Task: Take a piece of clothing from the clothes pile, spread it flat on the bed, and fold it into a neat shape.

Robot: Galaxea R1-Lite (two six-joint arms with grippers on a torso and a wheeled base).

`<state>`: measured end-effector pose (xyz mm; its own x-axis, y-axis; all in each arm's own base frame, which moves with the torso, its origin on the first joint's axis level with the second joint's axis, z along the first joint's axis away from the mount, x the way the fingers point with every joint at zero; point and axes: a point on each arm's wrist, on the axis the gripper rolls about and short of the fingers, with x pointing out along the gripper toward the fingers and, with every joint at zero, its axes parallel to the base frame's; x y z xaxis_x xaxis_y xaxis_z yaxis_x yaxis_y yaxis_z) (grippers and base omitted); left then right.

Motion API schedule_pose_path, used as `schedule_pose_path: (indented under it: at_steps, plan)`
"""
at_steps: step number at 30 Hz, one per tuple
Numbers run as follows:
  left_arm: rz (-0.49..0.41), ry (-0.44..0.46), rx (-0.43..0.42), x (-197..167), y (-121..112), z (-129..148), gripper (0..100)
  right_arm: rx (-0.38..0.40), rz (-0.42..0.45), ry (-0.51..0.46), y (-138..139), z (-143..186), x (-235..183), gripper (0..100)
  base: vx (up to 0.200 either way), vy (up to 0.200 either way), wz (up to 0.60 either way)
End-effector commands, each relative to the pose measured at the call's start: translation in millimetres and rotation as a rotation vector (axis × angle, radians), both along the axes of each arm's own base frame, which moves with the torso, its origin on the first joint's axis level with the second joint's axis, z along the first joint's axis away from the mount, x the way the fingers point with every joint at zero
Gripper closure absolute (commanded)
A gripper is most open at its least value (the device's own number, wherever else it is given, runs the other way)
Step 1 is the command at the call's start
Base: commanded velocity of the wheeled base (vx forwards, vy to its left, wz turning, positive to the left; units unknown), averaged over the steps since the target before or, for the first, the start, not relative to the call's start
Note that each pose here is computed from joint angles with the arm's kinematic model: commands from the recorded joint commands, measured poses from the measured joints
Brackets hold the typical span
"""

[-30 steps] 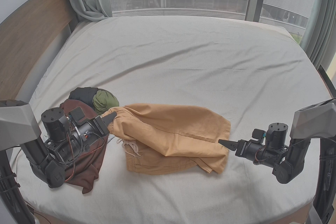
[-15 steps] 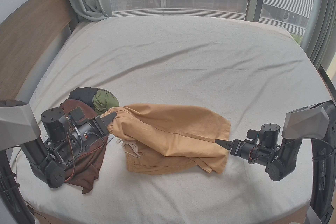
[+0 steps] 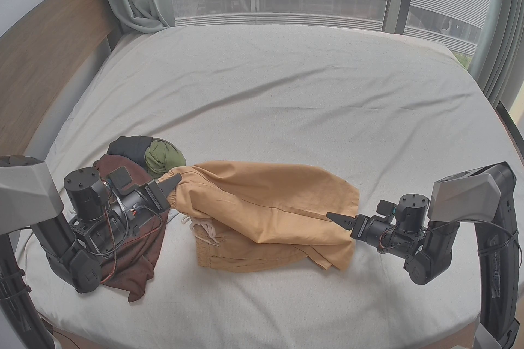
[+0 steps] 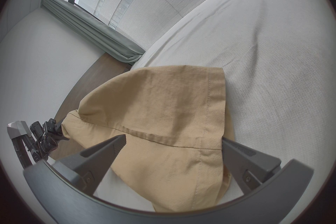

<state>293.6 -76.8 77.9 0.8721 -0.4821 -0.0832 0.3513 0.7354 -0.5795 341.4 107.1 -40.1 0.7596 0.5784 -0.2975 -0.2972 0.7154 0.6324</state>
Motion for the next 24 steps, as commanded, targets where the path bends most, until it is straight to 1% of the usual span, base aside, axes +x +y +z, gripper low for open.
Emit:
schedule_pose_path:
  at_steps: [1, 2, 11, 14, 16, 17, 19, 21, 22, 24]
  plan:
    - [-0.002, 0.001, 0.0, 0, 0, 0, 100, 0.004, -0.006, 0.001, -1, -1, 1, 0, 0.0, 0.0, 0.0]
    - [-0.002, 0.003, 0.0, 0, -1, -1, 100, 0.005, -0.006, 0.0, -1, -2, 1, 100, 0.0, 0.0, 0.0]
    - [-0.002, 0.014, 0.001, 2, -1, -5, 100, 0.014, -0.006, 0.008, -4, 3, -2, 100, 0.0, 0.0, 0.0]
    - [-0.002, 0.02, 0.003, 3, -1, -7, 100, 0.031, -0.004, -0.004, -6, 17, -7, 100, 0.0, 0.0, 0.0]
    - [0.0, 0.02, 0.003, 4, -1, -7, 100, 0.043, 0.016, -0.009, -8, 25, -11, 100, 0.0, 0.0, 0.0]
    - [0.0, 0.018, 0.002, 4, -1, -7, 100, 0.065, 0.045, -0.011, -10, 36, -17, 100, 0.0, 0.0, 0.0]
    - [0.001, 0.018, 0.002, 4, -1, -7, 100, 0.081, 0.07, -0.011, -10, 44, -22, 100, 0.0, 0.0, 0.0]
    - [0.015, 0.02, 0.002, 5, 4, -8, 100, 0.133, 0.133, 0.0, -12, 60, -33, 100, 0.0, 0.0, 0.0]
    - [0.015, 0.02, 0.002, 5, 4, -8, 100, 0.149, 0.155, 0.01, -13, 63, -37, 100, 0.0, 0.0, 0.0]
    - [0.018, 0.024, 0.003, 6, 4, -9, 100, 0.156, 0.173, 0.019, -15, 65, -41, 100, 0.0, 0.0, 0.0]
